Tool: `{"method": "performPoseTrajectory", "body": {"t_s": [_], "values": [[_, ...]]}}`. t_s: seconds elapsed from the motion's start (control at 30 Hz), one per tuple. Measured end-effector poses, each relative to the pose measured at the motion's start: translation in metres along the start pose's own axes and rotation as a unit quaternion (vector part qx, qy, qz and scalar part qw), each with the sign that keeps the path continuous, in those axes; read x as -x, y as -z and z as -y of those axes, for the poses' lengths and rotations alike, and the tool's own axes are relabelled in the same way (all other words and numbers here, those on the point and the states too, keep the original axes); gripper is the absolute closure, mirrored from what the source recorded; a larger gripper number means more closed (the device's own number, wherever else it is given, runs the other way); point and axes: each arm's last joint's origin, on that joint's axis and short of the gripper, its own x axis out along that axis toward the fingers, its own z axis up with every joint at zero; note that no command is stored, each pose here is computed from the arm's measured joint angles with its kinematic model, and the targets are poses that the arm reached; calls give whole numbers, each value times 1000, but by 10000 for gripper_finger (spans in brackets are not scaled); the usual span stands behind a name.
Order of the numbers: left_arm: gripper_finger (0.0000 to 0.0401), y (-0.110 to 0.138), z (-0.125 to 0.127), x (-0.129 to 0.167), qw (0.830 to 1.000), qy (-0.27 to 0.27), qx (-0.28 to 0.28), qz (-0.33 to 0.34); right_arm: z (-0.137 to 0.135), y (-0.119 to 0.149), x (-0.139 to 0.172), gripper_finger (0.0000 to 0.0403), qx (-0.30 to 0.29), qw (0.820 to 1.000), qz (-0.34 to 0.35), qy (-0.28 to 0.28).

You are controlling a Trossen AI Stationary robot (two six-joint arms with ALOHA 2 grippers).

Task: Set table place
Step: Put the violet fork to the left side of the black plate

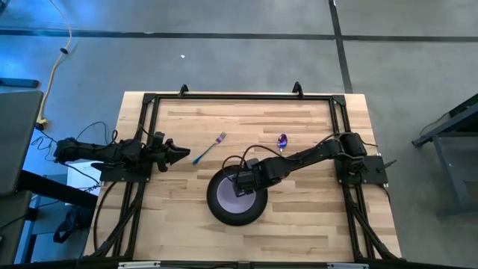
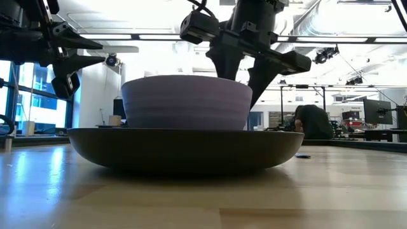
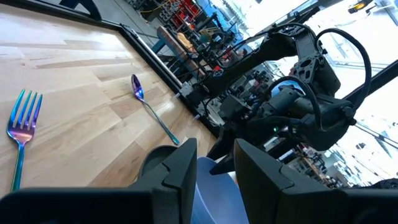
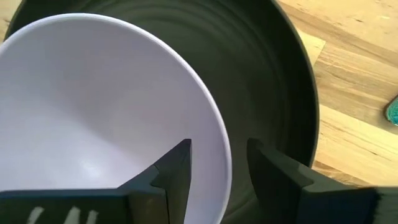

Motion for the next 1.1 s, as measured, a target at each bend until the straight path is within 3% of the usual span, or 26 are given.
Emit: {"method": "performPoseTrajectory", "body": {"t_s": [0.63,1.1], "values": [[306,0,0,0,1000,0,0,0,2,1,1,256,-1,1000,-13,10],[306,0,0,0,1000,-2,-1,-1,6,-3,28,256,-2,1000,12,-14]]}}
